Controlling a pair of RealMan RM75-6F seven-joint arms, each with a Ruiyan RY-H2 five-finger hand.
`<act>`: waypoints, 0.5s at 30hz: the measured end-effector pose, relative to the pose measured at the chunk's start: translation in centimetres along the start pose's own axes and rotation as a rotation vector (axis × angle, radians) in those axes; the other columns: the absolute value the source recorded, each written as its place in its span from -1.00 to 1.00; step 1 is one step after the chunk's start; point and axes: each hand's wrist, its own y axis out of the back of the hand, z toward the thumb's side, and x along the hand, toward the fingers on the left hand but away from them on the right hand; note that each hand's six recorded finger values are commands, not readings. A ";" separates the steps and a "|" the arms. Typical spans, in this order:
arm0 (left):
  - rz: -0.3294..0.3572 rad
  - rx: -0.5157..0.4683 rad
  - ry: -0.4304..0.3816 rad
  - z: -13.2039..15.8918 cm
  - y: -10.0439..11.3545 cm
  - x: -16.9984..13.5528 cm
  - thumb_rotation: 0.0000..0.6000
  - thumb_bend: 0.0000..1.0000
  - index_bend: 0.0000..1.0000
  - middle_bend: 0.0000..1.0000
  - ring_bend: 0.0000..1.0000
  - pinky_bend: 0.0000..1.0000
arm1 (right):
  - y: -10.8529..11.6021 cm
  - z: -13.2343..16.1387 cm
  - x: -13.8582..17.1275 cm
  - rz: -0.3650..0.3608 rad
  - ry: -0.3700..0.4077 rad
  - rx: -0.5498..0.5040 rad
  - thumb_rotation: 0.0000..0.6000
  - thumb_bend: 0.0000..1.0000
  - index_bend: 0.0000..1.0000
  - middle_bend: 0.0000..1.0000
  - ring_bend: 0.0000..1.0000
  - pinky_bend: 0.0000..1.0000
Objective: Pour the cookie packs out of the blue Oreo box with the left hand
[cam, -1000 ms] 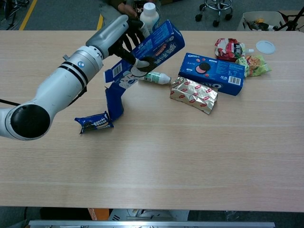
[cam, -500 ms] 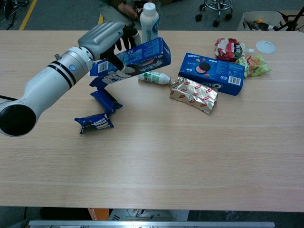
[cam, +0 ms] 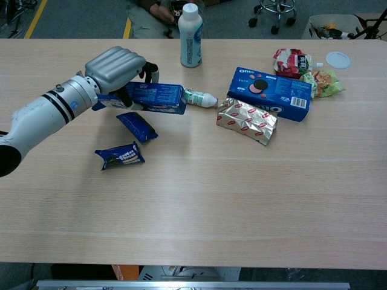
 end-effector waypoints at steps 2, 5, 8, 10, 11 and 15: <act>-0.018 0.020 0.002 -0.1 -0.5 0.1 1.00 -0.71 -0.14 -0.08 -0.25 -0.22 | 0.0 0.0 0.0 0.000 -0.001 0.000 1.00 -0.65 -0.24 -0.23 -0.26 -0.22; -0.033 0.044 0.010 -0.3 -1.1 0.4 1.00 -0.71 -0.14 -0.09 -0.25 -0.22 | 0.0 -0.1 0.1 0.001 -0.004 0.001 1.00 -0.65 -0.24 -0.23 -0.26 -0.22; -0.045 0.042 0.030 -0.5 -1.6 0.8 1.00 -0.71 -0.15 -0.10 -0.25 -0.22 | 0.0 -0.2 0.0 0.000 -0.006 0.001 1.00 -0.65 -0.24 -0.23 -0.26 -0.22; -0.051 0.042 0.047 -0.7 -1.9 1.1 1.00 -0.71 -0.15 -0.11 -0.26 -0.22 | 0.0 -0.2 0.0 0.000 -0.006 0.001 1.00 -0.65 -0.24 -0.23 -0.26 -0.22; -0.056 0.041 0.060 -0.9 -2.0 1.4 1.00 -0.71 -0.15 -0.12 -0.27 -0.22 | 0.0 -0.2 0.0 0.000 -0.007 0.000 1.00 -0.65 -0.24 -0.23 -0.26 -0.22; -0.069 0.042 0.103 -1.6 -2.5 2.1 1.00 -0.71 -0.26 -0.26 -0.38 -0.25 | 0.0 -0.5 0.1 0.001 -0.015 -0.001 1.00 -0.65 -0.24 -0.23 -0.26 -0.22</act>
